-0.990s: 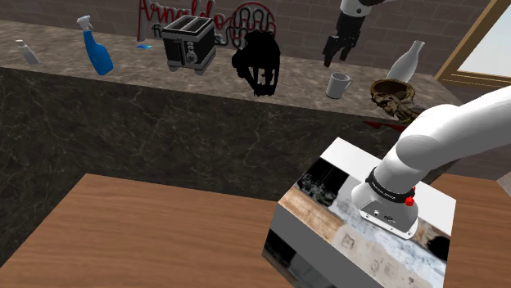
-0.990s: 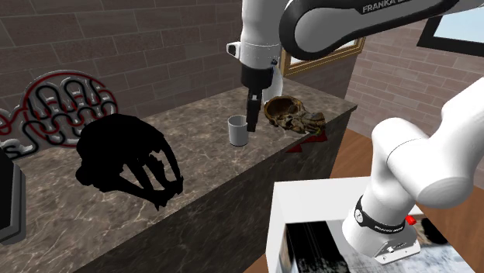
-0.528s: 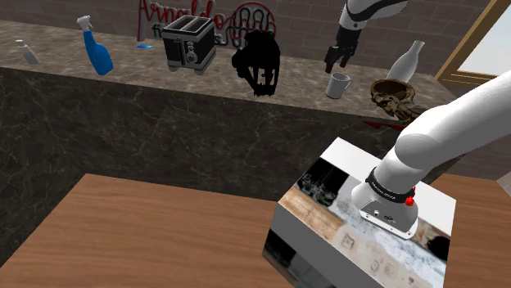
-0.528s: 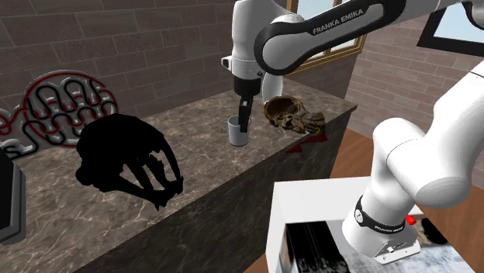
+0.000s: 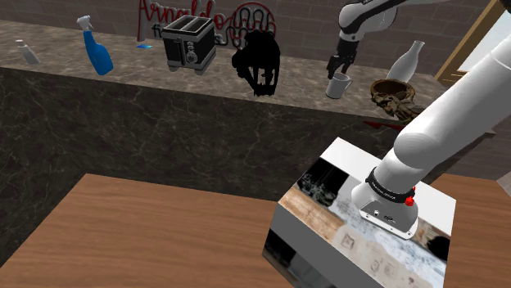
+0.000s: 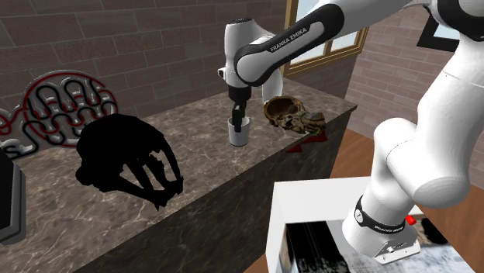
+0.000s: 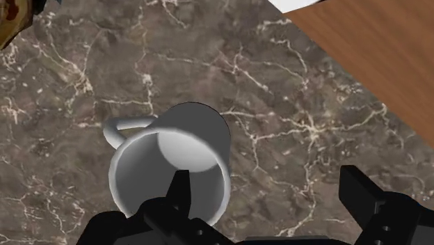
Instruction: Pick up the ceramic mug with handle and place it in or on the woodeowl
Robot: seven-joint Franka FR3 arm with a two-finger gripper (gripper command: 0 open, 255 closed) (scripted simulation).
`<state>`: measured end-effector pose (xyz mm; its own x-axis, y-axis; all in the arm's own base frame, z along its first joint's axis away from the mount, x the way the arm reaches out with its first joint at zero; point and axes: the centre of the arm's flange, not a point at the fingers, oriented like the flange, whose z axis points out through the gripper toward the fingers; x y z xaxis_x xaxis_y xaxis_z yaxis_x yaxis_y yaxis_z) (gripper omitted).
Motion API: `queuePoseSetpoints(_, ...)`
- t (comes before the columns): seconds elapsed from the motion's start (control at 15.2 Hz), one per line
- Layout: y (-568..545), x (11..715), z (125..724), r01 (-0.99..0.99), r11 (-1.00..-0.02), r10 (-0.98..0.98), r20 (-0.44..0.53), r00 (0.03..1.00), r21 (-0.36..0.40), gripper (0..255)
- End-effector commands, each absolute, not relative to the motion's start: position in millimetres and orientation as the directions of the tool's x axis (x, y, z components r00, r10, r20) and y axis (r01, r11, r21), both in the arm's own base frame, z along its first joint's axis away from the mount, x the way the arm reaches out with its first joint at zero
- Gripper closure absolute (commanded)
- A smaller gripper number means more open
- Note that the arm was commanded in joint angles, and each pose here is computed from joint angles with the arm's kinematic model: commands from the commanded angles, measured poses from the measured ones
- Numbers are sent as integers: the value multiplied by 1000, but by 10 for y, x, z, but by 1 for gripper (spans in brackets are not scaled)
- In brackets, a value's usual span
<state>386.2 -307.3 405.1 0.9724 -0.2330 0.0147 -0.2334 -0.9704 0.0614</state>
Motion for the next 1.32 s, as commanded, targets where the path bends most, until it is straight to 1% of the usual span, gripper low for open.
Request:
queuePoseSetpoints(0.0,-3291,3941,3910,-239,-969,-239,9,971,63,0)
queuePoseSetpoints(0.59,-3367,3946,3477,-240,-969,-240,7,971,63,0)
queuePoseSetpoints(1.06,-3367,3946,3477,-240,-969,-240,7,971,63,0)
queuePoseSetpoints(1.12,-3367,3946,3477,-240,-969,-240,7,971,63,255)
queuePoseSetpoints(1.25,-3367,3946,3477,-240,-969,-240,7,971,63,255)
